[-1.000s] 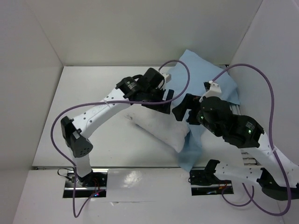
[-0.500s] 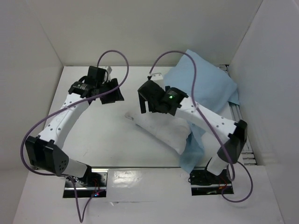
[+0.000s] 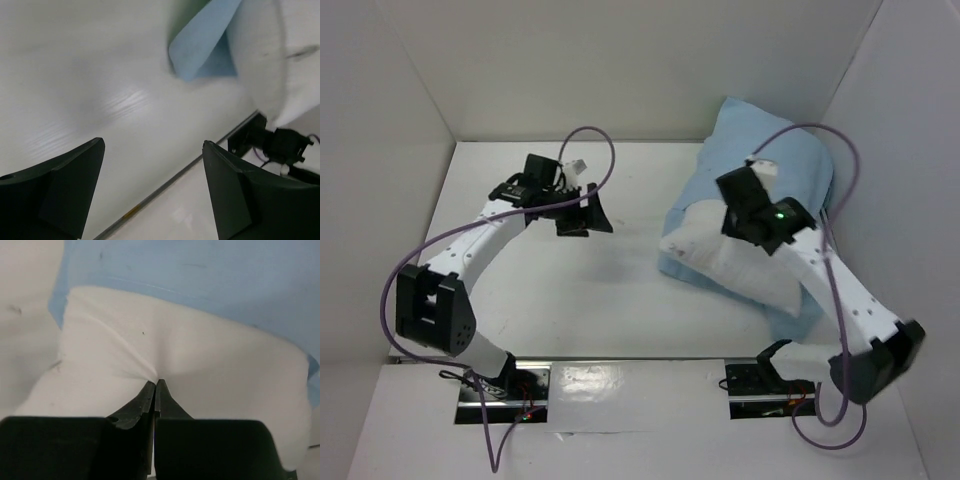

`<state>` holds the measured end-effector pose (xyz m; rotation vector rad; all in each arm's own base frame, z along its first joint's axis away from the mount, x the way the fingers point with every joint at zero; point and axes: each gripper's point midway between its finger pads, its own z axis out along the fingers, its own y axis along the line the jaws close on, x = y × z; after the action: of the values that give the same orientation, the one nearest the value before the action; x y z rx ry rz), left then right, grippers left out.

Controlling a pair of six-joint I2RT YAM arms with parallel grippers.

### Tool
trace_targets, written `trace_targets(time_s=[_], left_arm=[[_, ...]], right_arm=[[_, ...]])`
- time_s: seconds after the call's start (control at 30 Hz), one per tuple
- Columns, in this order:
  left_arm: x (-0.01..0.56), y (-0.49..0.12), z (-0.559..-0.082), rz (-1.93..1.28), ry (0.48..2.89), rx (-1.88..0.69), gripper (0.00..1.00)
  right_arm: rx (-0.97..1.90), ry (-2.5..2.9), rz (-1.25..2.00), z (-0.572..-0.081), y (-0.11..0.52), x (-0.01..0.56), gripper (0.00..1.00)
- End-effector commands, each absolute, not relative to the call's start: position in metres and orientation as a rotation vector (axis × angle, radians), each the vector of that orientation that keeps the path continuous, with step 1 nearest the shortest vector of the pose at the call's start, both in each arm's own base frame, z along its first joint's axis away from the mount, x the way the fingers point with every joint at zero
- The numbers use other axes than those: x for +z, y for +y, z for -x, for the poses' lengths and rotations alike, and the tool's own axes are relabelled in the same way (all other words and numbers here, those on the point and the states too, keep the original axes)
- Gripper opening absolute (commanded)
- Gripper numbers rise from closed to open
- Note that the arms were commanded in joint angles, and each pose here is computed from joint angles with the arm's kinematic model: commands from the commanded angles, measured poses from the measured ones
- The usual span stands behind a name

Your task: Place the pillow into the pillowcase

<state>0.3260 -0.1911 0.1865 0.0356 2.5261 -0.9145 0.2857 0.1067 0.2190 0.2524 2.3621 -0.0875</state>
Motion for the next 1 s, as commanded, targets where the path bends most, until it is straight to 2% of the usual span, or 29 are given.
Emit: trace_targets(time_s=[0.0, 0.23, 0.53, 0.6, 0.87, 0.93, 0.97], left_arm=[[0.174, -0.245, -0.307, -0.315, 2.5, -1.152, 0.93], [0.153, -0.319, -0.291, -0.556, 2.431, -1.193, 0.96], [0.125, -0.349, -0.343, -0.569, 2.306, -0.953, 0.98], [0.103, -0.353, -0.351, -0.572, 2.344, -0.928, 0.98], [0.098, -0.392, -0.359, -0.554, 2.296, -1.17, 0.98], [0.112, -0.406, -0.362, -0.546, 2.231, -1.271, 0.94], [0.114, -0.408, -0.355, -0.511, 2.241, -1.39, 0.82]], right_arm=[[-0.067, 2.306, -0.322, -0.272, 0.076, 0.244, 0.0], [0.067, 2.302, -0.295, -0.273, 0.091, 0.249, 0.0], [0.109, 2.263, -0.268, -0.276, 0.091, 0.276, 0.0], [0.118, 2.241, -0.281, -0.277, 0.089, 0.287, 0.0], [0.145, 2.218, -0.285, -0.276, 0.083, 0.307, 0.0], [0.159, 2.226, -0.283, -0.277, 0.082, 0.306, 0.0], [0.147, 2.232, -0.298, -0.277, 0.078, 0.303, 0.0]])
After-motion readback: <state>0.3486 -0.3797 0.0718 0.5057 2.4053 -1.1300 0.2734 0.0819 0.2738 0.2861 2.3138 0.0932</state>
